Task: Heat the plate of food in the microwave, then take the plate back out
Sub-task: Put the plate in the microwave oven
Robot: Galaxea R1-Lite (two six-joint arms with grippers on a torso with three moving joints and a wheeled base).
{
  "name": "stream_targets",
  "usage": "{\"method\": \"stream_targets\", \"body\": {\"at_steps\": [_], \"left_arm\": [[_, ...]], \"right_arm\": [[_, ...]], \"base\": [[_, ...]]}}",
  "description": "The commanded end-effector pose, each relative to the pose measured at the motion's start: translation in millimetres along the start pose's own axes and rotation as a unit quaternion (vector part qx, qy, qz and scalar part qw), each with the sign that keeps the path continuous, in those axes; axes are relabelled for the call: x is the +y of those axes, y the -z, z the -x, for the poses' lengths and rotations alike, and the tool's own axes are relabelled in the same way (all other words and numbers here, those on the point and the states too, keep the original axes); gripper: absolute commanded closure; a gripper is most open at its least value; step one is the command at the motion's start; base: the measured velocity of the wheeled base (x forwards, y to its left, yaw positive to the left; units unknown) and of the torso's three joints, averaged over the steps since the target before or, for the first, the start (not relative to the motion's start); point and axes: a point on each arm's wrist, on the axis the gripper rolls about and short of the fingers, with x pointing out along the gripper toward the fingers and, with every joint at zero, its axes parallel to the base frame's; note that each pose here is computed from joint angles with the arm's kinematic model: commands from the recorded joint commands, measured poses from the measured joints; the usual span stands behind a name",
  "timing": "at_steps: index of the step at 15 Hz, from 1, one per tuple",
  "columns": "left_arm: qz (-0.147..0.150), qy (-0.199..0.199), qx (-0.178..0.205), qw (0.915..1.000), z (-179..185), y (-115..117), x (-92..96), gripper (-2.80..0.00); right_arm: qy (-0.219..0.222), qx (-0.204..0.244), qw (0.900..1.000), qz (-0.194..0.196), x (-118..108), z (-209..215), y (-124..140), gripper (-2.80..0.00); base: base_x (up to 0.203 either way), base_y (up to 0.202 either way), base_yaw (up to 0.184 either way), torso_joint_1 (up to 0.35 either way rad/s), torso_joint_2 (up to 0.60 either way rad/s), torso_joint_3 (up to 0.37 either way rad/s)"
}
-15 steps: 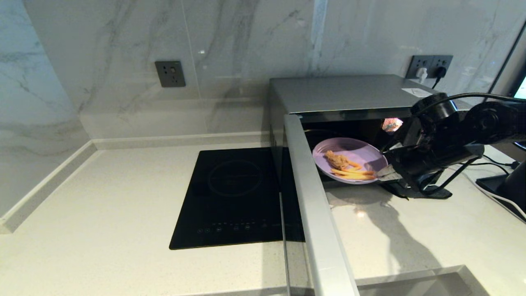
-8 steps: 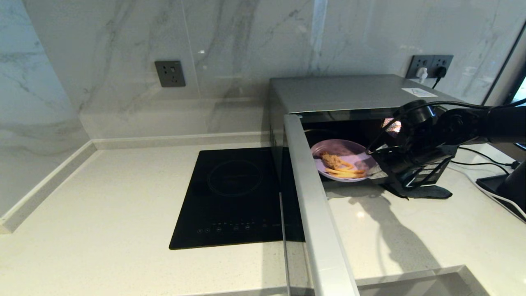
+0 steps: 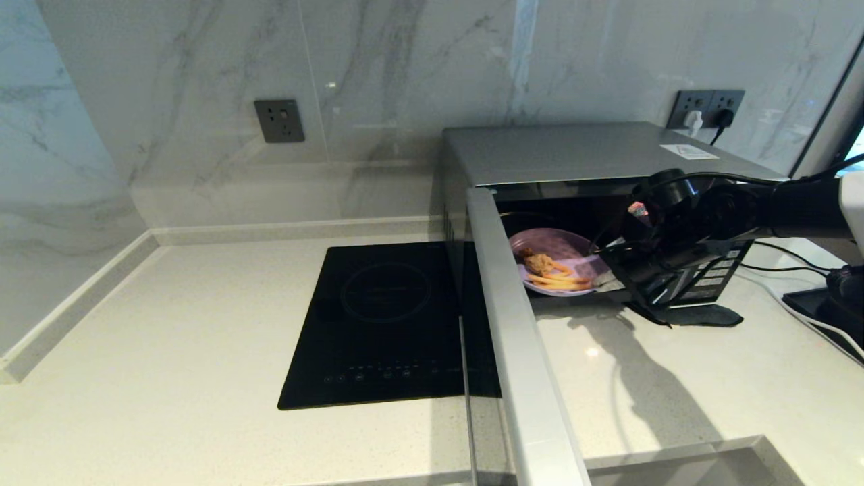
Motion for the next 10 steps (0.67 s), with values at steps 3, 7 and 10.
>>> {"method": "stream_targets", "body": {"at_steps": [3, 7, 10], "left_arm": [[0.000, 0.000, 0.001, 1.0000, -0.1, -0.1, 0.0, 0.00], [0.000, 0.000, 0.001, 1.0000, -0.1, -0.1, 0.0, 0.00], [0.000, 0.000, 0.001, 1.0000, -0.1, -0.1, 0.0, 0.00]], "right_arm": [[0.002, 0.003, 1.000, -0.001, 1.4, -6.7, 0.8, -2.80], [-0.005, 0.001, 1.000, 0.001, 4.2, -1.5, 1.7, -2.80], [-0.024, -0.008, 1.000, 0.003, 10.6, 22.9, 2.7, -2.80]], "base": [[0.000, 0.000, 0.000, 0.000, 0.00, 0.000], [0.000, 0.000, 0.000, 0.000, 0.00, 0.000], [0.000, 0.000, 0.000, 0.000, 0.00, 0.000]]}}
